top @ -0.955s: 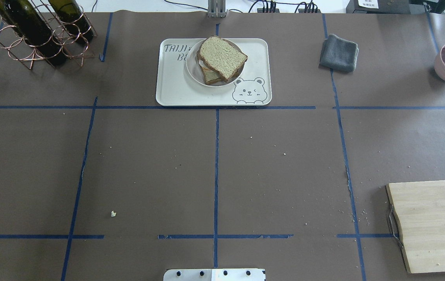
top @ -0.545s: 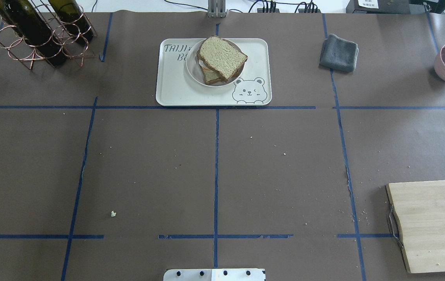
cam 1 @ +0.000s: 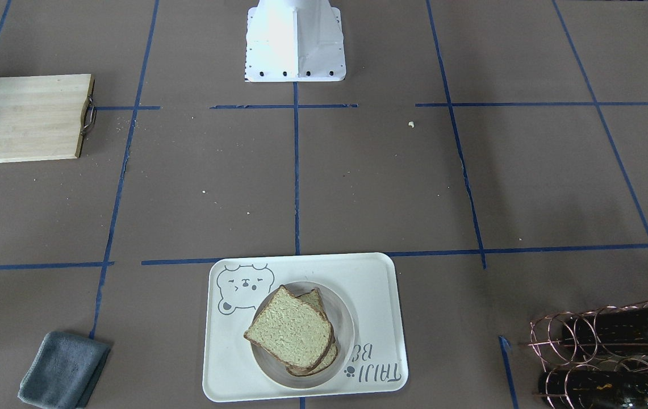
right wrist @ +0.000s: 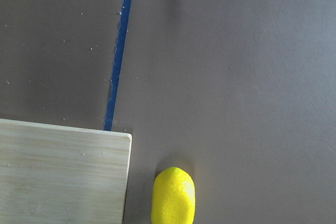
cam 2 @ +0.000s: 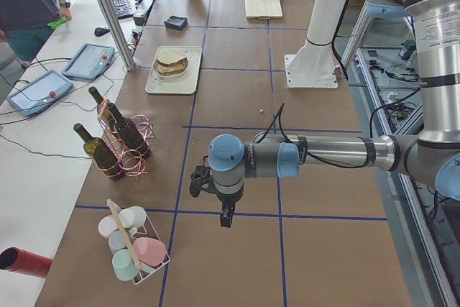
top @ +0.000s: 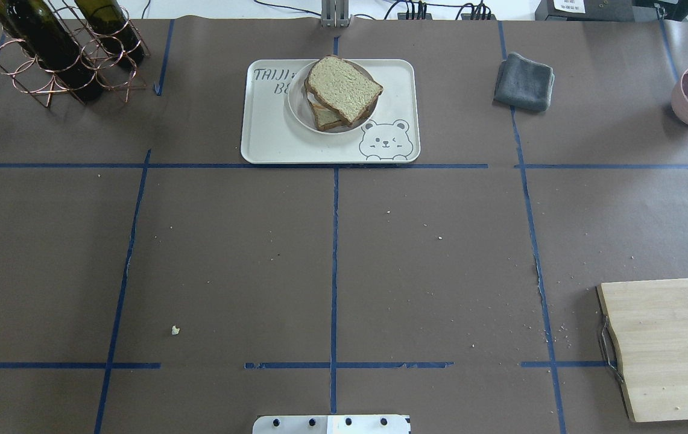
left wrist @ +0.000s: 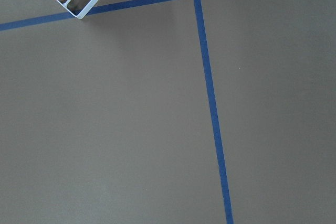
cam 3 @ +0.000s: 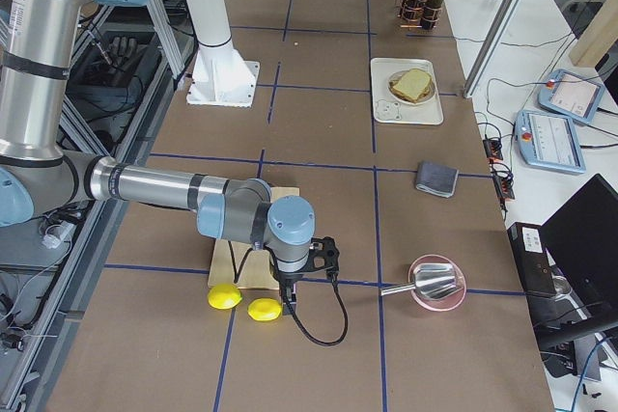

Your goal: Make sandwich and place on tray

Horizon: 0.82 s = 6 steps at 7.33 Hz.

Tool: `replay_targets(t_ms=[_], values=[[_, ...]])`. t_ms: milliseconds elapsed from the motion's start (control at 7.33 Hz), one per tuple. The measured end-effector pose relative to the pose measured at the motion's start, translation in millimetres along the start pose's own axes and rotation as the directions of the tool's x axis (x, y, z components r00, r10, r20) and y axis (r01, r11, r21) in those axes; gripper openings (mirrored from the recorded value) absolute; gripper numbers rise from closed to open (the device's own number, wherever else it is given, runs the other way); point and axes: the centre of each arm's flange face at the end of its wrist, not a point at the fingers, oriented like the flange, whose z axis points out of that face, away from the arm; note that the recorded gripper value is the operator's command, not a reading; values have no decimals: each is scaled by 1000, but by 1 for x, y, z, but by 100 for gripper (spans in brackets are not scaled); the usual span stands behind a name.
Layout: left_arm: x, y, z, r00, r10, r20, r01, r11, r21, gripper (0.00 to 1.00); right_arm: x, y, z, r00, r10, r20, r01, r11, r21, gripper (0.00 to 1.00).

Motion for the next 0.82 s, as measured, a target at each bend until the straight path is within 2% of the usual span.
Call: replay_targets(t_ms=[818], values=[[1,-1,0,1000,0,-7,0,1000,2,100,0,2,1,1000,1,4,-1,1000,-2,100]])
